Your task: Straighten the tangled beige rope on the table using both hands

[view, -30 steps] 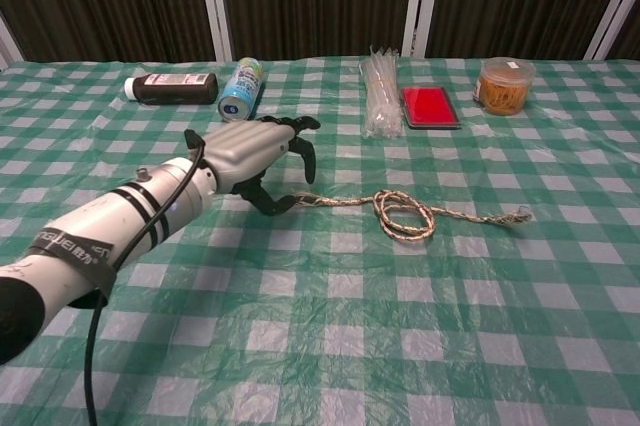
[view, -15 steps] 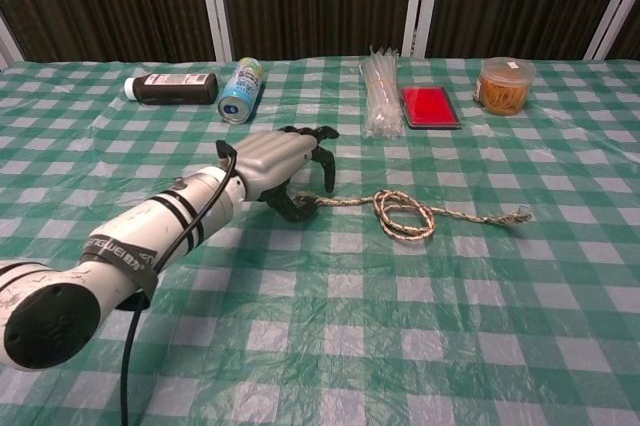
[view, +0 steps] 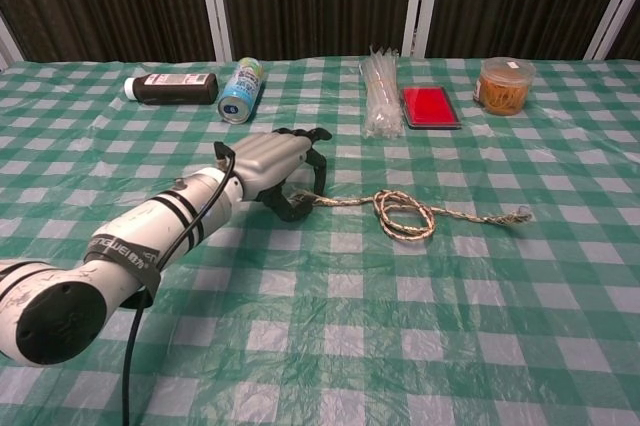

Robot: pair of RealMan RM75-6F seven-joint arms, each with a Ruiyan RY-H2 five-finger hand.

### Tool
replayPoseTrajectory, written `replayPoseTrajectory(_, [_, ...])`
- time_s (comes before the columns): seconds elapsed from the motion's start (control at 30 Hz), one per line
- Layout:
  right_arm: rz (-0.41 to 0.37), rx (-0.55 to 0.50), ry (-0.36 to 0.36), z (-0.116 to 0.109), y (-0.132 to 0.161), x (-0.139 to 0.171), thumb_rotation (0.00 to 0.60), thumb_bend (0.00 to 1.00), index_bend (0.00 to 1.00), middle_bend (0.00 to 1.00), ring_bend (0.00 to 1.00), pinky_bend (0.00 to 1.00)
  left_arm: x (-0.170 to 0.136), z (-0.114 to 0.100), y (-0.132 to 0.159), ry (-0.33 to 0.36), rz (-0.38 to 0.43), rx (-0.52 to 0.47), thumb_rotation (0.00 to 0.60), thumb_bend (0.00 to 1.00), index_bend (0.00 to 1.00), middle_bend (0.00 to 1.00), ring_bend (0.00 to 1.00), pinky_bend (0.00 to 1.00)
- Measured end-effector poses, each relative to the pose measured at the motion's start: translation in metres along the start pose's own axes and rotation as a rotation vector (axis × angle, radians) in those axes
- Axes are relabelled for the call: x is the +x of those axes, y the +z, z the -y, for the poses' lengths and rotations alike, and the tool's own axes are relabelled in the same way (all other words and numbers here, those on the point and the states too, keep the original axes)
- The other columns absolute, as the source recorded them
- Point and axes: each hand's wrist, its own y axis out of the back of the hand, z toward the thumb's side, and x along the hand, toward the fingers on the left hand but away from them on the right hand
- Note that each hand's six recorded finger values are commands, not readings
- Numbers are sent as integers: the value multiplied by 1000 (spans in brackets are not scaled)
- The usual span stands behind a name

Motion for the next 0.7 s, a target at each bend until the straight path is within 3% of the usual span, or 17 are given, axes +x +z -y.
replayPoseTrajectory(0.4, [1, 3, -6, -1, -1, -2, 600, 323, 0, 0, 0, 0, -1, -2, 0, 27, 2, -19, 600, 467, 605, 45, 0, 15])
replayPoseTrajectory(0.53, [-16, 9, 3, 2, 3, -6, 600, 323, 4, 0, 0, 0, -3, -3, -1, 38, 4, -17, 600, 556, 613, 44, 0, 18])
replayPoseTrajectory(0.7, [-75, 23, 10, 4, 18, -25, 600, 323, 152, 0, 0, 0, -9, -5, -3, 42, 12, -9, 600, 570, 617, 44, 0, 18])
